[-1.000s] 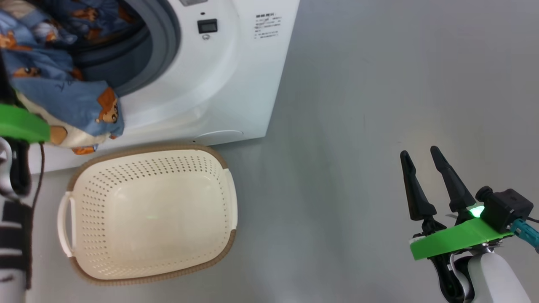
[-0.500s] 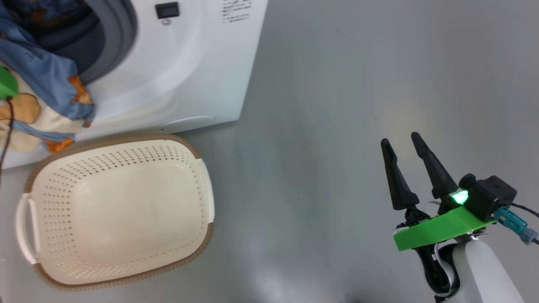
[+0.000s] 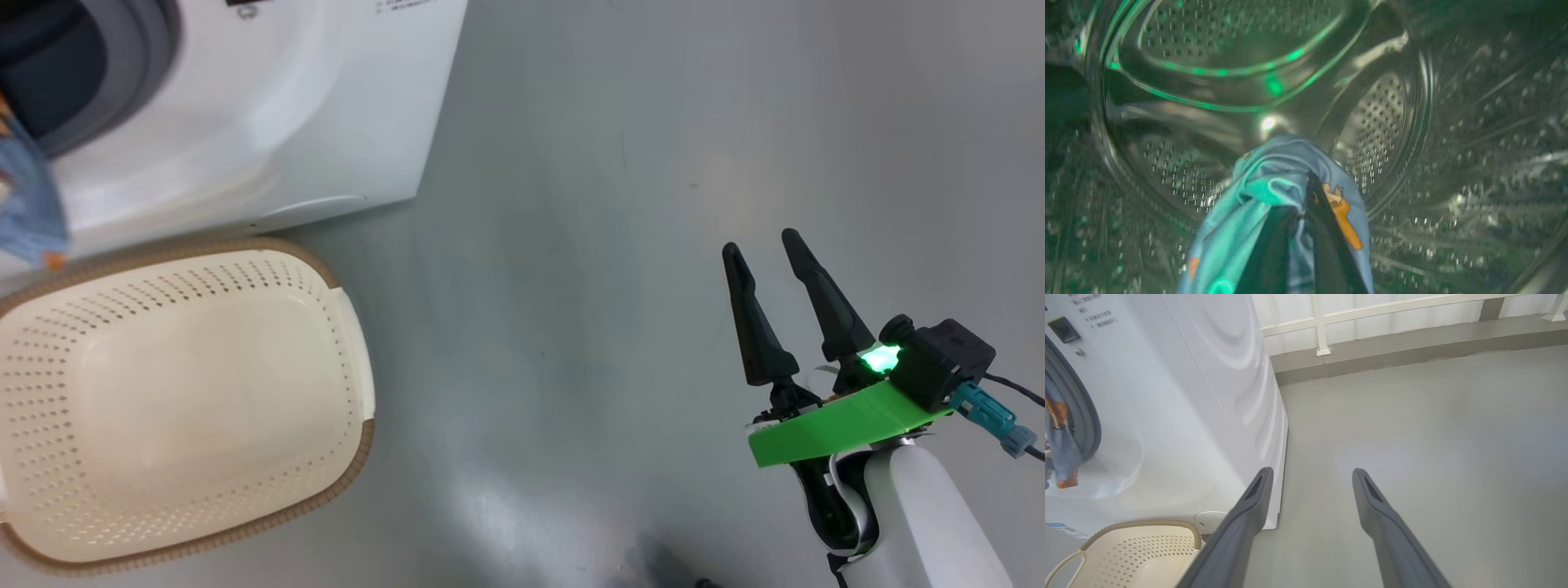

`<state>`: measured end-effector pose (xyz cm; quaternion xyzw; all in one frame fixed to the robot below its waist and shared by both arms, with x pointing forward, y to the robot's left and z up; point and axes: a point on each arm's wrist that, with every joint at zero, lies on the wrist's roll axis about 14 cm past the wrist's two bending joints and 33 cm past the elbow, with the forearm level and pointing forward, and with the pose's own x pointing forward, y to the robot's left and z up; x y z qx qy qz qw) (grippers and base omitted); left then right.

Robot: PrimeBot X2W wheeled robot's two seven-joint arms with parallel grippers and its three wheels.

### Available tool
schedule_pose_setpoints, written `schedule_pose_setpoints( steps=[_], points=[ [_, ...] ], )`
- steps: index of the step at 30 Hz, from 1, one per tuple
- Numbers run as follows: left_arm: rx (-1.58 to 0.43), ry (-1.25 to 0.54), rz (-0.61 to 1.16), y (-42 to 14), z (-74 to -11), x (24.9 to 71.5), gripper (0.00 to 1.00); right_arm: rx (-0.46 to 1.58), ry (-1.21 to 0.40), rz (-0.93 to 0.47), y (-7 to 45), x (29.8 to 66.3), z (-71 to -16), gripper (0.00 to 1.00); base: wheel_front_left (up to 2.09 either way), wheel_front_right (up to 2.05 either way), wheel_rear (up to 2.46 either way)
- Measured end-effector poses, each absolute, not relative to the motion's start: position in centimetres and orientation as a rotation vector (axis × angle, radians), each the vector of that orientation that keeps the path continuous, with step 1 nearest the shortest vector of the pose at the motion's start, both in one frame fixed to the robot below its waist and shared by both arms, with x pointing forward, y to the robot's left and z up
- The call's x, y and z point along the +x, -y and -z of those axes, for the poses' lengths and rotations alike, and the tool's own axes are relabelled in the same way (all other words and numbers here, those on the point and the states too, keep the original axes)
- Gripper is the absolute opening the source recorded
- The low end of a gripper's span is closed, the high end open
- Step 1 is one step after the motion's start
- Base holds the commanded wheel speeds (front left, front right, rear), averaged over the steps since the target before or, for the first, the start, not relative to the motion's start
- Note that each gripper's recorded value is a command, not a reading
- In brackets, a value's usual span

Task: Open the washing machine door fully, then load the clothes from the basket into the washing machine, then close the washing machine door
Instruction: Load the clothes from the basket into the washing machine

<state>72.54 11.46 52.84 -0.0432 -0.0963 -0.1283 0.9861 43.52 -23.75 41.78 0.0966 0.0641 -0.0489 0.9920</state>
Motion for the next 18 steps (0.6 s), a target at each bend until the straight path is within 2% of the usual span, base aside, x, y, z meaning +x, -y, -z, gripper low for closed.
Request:
schedule_pose_setpoints(
  steps=[4, 6, 7, 8, 9, 10, 18],
  points=[
    [-0.089, 0.305, 0.239, -11.9, -55.3, 72.8, 0.00, 0.193, -0.147, 0.108, 23.9, 43.5, -41.0, 1.00, 0.00, 0.00, 0.00],
    [-0.095, 0.298, 0.227, -12.2, -54.4, 72.7, 0.00, 0.194, -0.153, 0.110, 23.9, 43.5, -40.8, 1.00, 0.00, 0.00, 0.00],
    [-0.098, 0.272, 0.223, -12.2, -53.3, 72.6, 0.21, 0.196, -0.154, 0.110, 23.8, 43.5, -40.7, 1.00, 0.00, 0.00, 0.00],
    [-0.093, 0.233, 0.220, -12.2, -51.8, 72.4, 0.47, 0.198, -0.154, 0.108, 23.7, 43.6, -40.7, 1.00, 0.00, 0.00, 0.00],
    [-0.094, 0.185, 0.216, -12.2, -50.1, 72.1, 0.92, 0.200, -0.151, 0.104, 23.6, 43.7, -40.8, 1.00, 0.00, 0.00, 0.00],
    [-0.092, 0.145, 0.213, -12.3, -48.7, 71.9, 1.00, 0.203, -0.144, 0.098, 23.4, 44.0, -40.9, 1.00, 0.00, 0.00, 0.00],
    [-0.110, 0.032, 0.187, -13.1, -45.2, 71.2, 1.00, 0.213, -0.136, 0.080, 22.7, 44.4, -41.1, 1.00, 0.00, 0.00, 0.00]
  ],
)
